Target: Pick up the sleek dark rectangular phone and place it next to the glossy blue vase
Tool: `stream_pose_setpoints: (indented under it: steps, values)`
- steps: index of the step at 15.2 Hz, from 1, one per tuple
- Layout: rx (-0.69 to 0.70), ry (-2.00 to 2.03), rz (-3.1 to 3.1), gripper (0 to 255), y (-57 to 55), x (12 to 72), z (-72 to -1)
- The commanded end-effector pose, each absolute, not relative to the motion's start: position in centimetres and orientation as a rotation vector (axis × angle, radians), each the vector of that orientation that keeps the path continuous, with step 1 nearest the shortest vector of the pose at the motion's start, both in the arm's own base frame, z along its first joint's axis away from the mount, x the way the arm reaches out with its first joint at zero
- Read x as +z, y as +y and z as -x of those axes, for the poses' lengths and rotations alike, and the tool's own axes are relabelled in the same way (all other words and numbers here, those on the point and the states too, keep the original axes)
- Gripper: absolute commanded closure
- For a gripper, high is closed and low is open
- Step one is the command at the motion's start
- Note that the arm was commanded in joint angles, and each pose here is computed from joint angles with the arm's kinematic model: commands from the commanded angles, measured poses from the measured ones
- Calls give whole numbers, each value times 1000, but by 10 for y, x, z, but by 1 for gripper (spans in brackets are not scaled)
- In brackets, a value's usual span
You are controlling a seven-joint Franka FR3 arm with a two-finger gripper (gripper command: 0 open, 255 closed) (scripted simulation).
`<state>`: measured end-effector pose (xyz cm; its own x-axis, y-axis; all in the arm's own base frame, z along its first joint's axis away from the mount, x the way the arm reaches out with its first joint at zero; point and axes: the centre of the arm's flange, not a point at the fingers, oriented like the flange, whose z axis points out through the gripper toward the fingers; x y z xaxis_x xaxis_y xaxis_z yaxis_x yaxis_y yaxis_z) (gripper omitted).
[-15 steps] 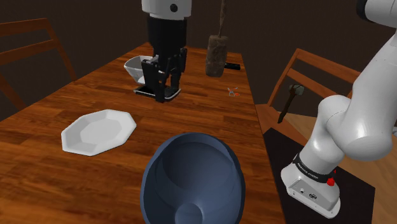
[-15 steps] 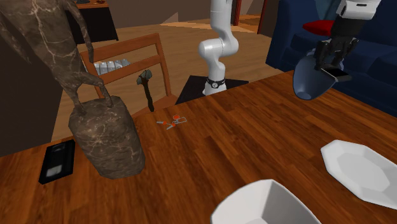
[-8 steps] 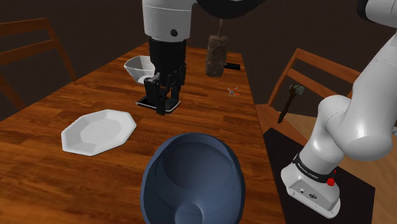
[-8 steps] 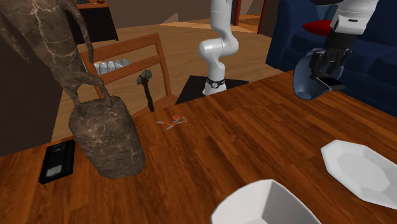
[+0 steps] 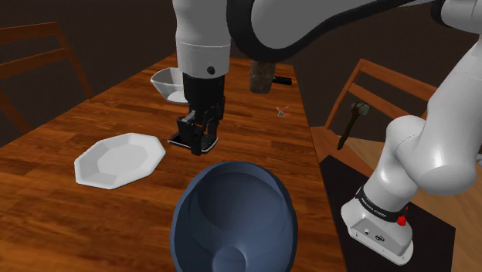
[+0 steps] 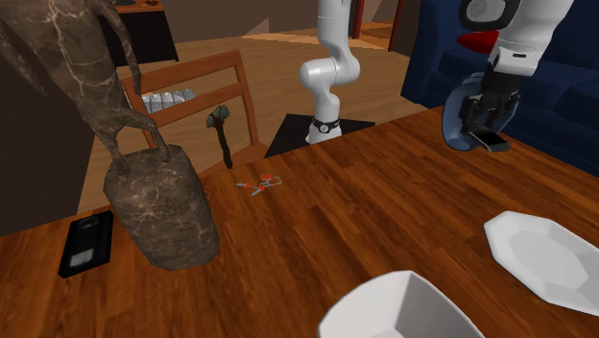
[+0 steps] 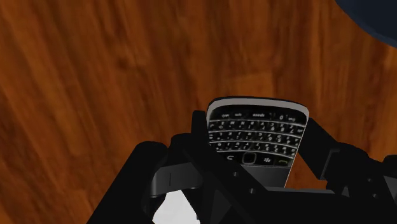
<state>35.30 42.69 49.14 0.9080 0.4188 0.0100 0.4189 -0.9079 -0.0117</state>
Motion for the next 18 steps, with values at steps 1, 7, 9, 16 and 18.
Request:
stream_pose_setpoints:
  steps: [1, 7, 9, 16, 18]
  values:
    - [-12, -671, 3055, 255, 427, 481, -354]
    - [-12, -671, 3055, 255, 427, 449, -354]
    - [-12, -671, 3055, 255, 427, 439, -354]
    - [-12, -671, 3055, 255, 427, 402, -354]
    - [-12, -671, 3055, 255, 427, 391, -354]
